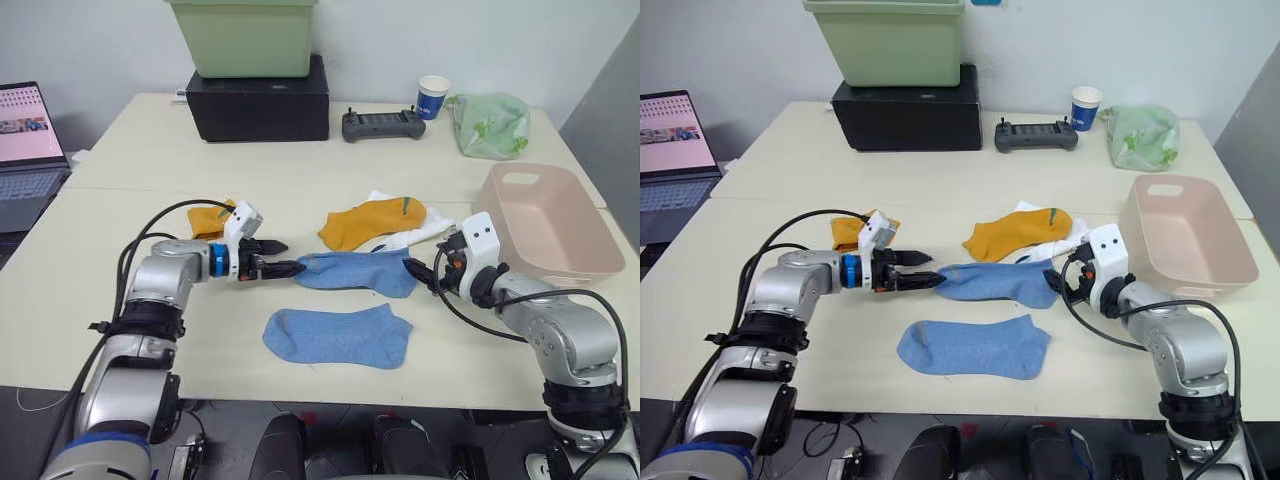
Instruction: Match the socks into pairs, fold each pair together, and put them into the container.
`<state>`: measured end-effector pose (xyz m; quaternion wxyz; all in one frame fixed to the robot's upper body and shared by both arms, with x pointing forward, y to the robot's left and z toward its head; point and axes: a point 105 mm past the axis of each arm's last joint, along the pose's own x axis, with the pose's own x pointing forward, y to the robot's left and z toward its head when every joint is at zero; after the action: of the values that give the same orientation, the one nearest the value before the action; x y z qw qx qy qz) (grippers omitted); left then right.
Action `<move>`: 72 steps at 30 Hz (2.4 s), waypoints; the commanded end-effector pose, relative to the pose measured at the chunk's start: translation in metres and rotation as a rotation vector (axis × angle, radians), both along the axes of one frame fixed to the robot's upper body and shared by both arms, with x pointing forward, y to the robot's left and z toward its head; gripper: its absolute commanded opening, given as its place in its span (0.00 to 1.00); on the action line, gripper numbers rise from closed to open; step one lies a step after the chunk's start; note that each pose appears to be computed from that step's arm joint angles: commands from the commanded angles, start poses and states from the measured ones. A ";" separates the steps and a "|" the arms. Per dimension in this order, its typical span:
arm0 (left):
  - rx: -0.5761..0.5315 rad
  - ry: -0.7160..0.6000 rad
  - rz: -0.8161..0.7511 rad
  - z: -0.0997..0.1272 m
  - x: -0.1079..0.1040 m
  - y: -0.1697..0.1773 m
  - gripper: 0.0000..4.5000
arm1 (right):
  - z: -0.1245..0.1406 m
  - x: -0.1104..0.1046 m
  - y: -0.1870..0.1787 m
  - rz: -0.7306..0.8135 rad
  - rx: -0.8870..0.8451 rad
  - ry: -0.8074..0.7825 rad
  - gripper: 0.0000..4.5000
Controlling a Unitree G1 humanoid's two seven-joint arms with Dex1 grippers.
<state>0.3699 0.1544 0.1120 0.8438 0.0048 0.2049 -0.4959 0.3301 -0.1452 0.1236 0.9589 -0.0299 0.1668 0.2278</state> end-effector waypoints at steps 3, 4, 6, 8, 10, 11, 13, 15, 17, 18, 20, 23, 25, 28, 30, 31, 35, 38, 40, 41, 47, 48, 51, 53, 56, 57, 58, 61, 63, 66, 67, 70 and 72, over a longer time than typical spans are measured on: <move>-0.002 -0.015 -0.049 0.002 -0.001 -0.019 0.86 | -0.015 0.006 0.003 -0.014 0.011 0.050 1.00; 0.005 -0.009 -0.055 0.000 -0.001 -0.020 0.79 | -0.018 0.006 0.006 -0.006 0.013 0.059 0.96; 0.006 0.007 -0.064 -0.002 -0.003 -0.021 0.65 | -0.021 0.006 0.008 0.002 0.001 0.062 0.86; 0.008 0.010 -0.065 -0.003 -0.003 -0.021 0.50 | -0.021 0.006 0.012 0.014 0.011 0.059 0.70; 0.002 0.013 -0.070 -0.003 -0.005 -0.021 0.35 | -0.017 0.004 0.015 0.031 0.033 0.052 0.55; 0.000 0.015 -0.074 -0.003 -0.007 -0.021 0.28 | -0.014 0.003 0.017 0.038 0.043 0.043 0.47; -0.010 0.016 -0.067 -0.002 -0.007 -0.020 0.14 | -0.011 0.001 0.017 0.042 0.048 0.037 0.32; -0.023 0.011 -0.061 0.001 -0.007 -0.020 0.00 | -0.007 -0.001 0.018 0.053 0.055 0.028 0.15; -0.039 0.009 -0.060 0.005 -0.008 -0.020 0.00 | -0.004 -0.003 0.020 0.071 0.065 0.023 0.01; -0.043 0.007 -0.061 0.007 -0.008 -0.020 0.00 | -0.003 -0.004 0.021 0.079 0.069 0.021 0.01; -0.049 0.000 -0.063 0.011 -0.009 -0.020 0.00 | 0.001 -0.007 0.023 0.090 0.077 0.015 0.01; -0.082 -0.026 -0.068 0.027 -0.010 -0.019 0.00 | 0.009 -0.011 0.023 0.101 0.086 0.000 0.01; -0.135 -0.047 -0.063 0.046 -0.013 -0.018 0.00 | 0.020 -0.015 0.021 0.105 0.094 -0.019 0.01; -0.200 0.010 -0.049 0.066 -0.027 -0.006 0.00 | 0.042 -0.028 0.021 0.145 0.172 -0.033 0.01; -0.202 0.059 -0.068 0.072 -0.041 0.000 0.00 | 0.052 -0.040 0.024 0.197 0.201 -0.030 0.01; -0.203 0.074 -0.075 0.074 -0.047 0.001 0.00 | 0.054 -0.045 0.025 0.217 0.206 -0.024 0.01; -0.186 0.187 -0.149 0.072 -0.090 0.006 0.00 | 0.056 -0.069 0.029 0.307 0.208 0.014 0.01; -0.161 0.273 -0.128 0.051 -0.108 0.007 0.00 | 0.047 -0.080 0.033 0.342 0.201 0.075 0.01; -0.124 0.306 -0.103 0.034 -0.113 0.008 0.00 | 0.036 -0.083 0.033 0.331 0.188 0.130 0.01; -0.101 0.314 -0.090 0.026 -0.114 0.008 0.00 | 0.032 -0.084 0.033 0.327 0.180 0.147 0.01; -0.005 0.309 -0.047 -0.001 -0.112 0.013 0.00 | 0.013 -0.084 0.033 0.305 0.117 0.200 0.01; -0.002 0.315 -0.039 -0.003 -0.111 0.013 0.00 | 0.012 -0.084 0.032 0.304 0.112 0.203 0.01; 0.018 0.347 -0.017 -0.016 -0.109 0.013 0.00 | 0.002 -0.087 0.035 0.317 0.089 0.243 0.01; 0.025 0.355 -0.033 -0.015 -0.110 0.013 0.00 | 0.002 -0.091 0.035 0.341 0.089 0.255 0.01; 0.047 0.387 -0.063 -0.018 -0.116 0.016 0.00 | -0.001 -0.094 0.031 0.346 0.082 0.276 0.01; 0.048 0.395 -0.079 -0.018 -0.119 0.016 0.00 | -0.001 -0.095 0.032 0.352 0.086 0.279 0.01; 0.048 0.397 -0.089 -0.017 -0.121 0.015 0.00 | 0.000 -0.096 0.032 0.358 0.090 0.278 0.01; 0.054 0.392 -0.084 -0.017 -0.119 0.017 0.00 | -0.002 -0.099 0.032 0.367 0.087 0.287 0.01; 0.071 0.382 -0.059 -0.023 -0.113 0.018 0.00 | -0.006 -0.099 0.031 0.353 0.078 0.294 0.01; 0.070 0.381 -0.053 -0.027 -0.109 0.016 0.00 | -0.009 -0.096 0.031 0.335 0.072 0.295 0.01; 0.066 0.372 -0.048 -0.027 -0.107 0.015 0.00 | -0.011 -0.096 0.031 0.328 0.069 0.298 0.01; 0.051 0.346 -0.028 -0.025 -0.099 0.014 0.00 | -0.016 -0.093 0.031 0.314 0.058 0.299 0.01; 0.046 0.343 -0.043 -0.024 -0.099 0.013 0.00 | -0.016 -0.092 0.032 0.307 0.049 0.289 0.01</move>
<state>0.2679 0.1659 0.0834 0.7804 -0.0679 0.3663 -0.5023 0.2369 -0.1133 0.1037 0.8726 0.0094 0.3059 0.3807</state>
